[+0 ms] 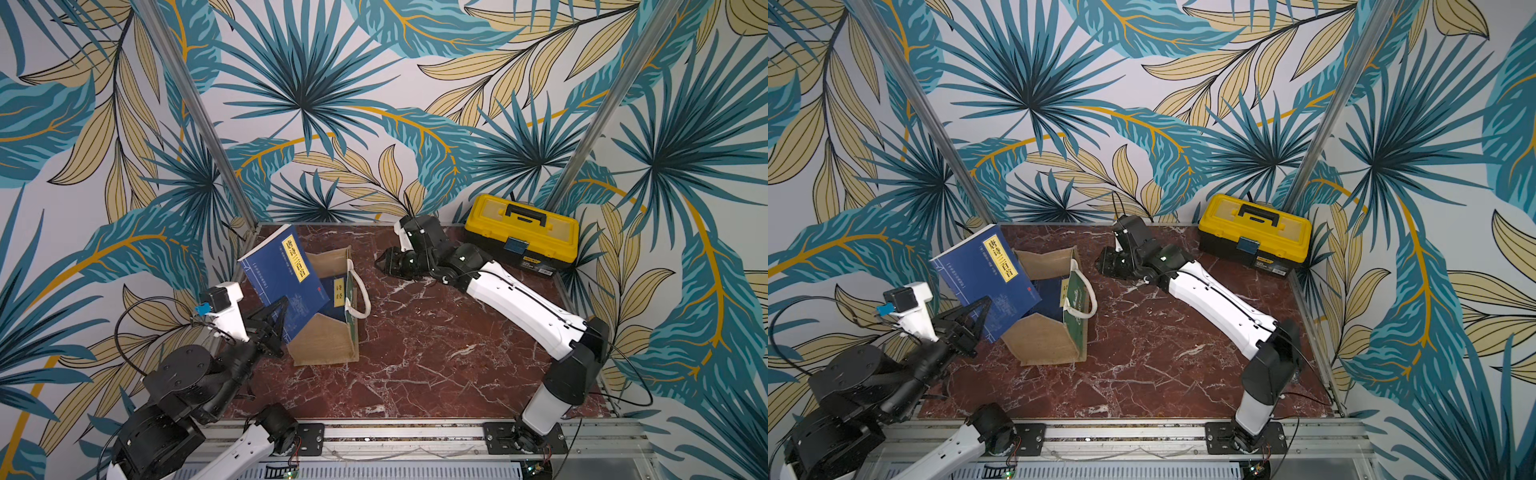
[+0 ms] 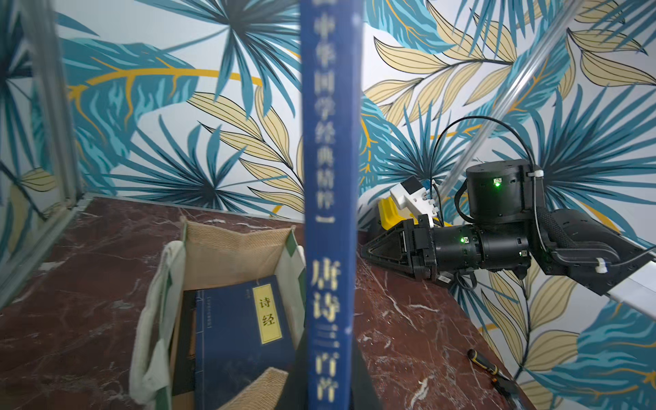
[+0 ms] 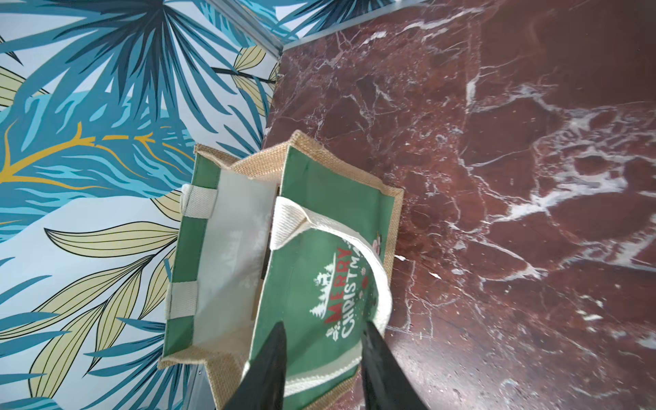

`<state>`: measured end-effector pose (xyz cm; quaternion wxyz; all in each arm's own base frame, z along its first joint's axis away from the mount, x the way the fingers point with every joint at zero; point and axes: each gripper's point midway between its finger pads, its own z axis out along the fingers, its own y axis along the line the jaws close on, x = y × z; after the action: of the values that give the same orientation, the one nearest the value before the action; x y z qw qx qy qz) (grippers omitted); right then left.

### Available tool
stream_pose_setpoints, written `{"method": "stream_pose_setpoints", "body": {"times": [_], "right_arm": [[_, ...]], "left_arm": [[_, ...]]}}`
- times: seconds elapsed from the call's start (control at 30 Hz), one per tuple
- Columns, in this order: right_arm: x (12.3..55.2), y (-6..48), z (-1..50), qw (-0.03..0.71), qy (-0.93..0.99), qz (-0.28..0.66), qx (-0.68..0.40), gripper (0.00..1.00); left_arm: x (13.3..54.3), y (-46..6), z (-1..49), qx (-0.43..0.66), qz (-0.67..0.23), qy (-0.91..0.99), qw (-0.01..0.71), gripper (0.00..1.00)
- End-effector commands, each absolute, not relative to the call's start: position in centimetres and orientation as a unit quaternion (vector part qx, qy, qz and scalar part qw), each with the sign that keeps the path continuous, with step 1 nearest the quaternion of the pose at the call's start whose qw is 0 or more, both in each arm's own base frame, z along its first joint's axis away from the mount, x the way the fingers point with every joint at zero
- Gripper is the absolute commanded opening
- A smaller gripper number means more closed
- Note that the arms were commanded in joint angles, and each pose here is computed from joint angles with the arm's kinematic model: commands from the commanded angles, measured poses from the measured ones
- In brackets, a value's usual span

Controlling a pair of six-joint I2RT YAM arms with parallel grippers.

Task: Put the books into the canvas bag
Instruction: Pick up the book from the center of the board, then place the book in the canvas bag.

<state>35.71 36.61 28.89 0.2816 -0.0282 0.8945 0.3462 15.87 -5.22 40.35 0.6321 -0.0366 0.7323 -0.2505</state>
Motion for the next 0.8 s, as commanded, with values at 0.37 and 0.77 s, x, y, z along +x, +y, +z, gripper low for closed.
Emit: {"method": "stream_pose_setpoints", "body": {"times": [0.37, 0.77], "right_arm": [[34.7, 44.7, 24.2, 0.21, 0.912, 0.341, -0.086, 0.36], [34.1, 42.5, 25.1, 0.239, 0.912, 0.324, -0.083, 0.06]], "left_arm": [[15.7, -3.1, 38.4, -0.056, -0.196, 0.752, 0.627, 0.02], [18.2, -6.1, 39.0, -0.015, -0.172, 0.788, 0.591, 0.02]]}}
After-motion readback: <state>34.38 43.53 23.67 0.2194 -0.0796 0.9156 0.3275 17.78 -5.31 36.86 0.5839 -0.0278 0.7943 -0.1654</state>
